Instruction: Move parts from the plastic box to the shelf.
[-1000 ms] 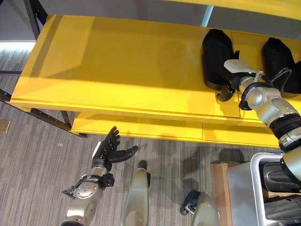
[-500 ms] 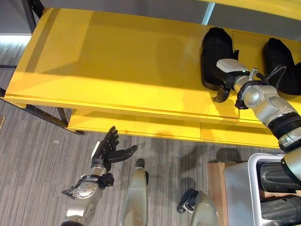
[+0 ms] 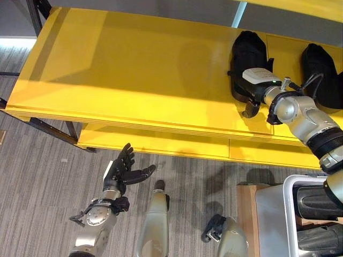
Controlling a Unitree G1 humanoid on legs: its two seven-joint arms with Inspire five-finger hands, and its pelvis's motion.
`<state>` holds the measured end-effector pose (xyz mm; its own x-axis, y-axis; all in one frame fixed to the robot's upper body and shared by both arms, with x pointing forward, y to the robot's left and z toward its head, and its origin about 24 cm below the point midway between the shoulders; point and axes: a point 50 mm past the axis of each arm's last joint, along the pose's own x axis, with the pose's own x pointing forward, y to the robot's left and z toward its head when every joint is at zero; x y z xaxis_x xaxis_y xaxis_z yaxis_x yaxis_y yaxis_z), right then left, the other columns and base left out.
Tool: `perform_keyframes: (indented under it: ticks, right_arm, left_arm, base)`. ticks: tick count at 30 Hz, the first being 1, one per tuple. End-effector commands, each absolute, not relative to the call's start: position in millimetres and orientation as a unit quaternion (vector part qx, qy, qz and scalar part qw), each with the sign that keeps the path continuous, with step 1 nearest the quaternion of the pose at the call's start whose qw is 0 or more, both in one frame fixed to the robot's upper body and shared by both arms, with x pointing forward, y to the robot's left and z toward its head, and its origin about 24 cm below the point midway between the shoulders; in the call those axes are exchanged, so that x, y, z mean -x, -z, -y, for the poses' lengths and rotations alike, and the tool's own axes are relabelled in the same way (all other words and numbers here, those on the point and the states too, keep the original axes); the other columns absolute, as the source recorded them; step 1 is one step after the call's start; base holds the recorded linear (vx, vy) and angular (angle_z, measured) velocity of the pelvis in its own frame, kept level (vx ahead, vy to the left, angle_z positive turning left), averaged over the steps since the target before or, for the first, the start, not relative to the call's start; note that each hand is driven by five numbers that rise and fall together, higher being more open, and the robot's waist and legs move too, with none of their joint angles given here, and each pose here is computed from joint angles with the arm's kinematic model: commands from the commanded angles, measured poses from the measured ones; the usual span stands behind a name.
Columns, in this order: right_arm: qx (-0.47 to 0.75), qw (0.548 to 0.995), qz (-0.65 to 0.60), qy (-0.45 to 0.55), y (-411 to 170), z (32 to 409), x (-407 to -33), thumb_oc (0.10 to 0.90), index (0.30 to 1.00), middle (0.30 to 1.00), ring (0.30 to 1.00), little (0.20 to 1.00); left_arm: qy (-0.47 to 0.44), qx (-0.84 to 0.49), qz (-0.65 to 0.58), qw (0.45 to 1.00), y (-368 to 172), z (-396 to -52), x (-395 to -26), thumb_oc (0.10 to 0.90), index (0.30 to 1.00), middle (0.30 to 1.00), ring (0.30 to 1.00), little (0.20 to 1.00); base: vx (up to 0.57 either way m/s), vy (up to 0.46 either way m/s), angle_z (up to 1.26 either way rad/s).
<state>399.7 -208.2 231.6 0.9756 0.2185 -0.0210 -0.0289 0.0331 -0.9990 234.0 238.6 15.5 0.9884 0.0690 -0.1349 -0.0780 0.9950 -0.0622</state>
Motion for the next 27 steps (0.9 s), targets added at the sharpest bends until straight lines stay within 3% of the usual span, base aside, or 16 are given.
perform_keyframes:
  ticks: [1, 27]
  right_arm:
    - [0.699, 0.695, 0.139, -0.090, -267, 190, -395, 0.900, 1.000, 1.000, 1.000, 1.000]
    - [0.713, 0.667, 0.143, -0.161, -249, 183, -379, 0.900, 1.000, 1.000, 1.000, 1.000]
  left_arm:
    - [-0.039, 0.009, 0.045, 0.998, -58, -249, -246, 0.900, 1.000, 1.000, 1.000, 1.000]
    - [-0.049, -0.001, 0.049, 0.998, -60, -252, -247, 0.900, 1.000, 1.000, 1.000, 1.000]
  base:
    - [0.00, 0.000, 0.00]
    - [0.00, 0.000, 0.00]
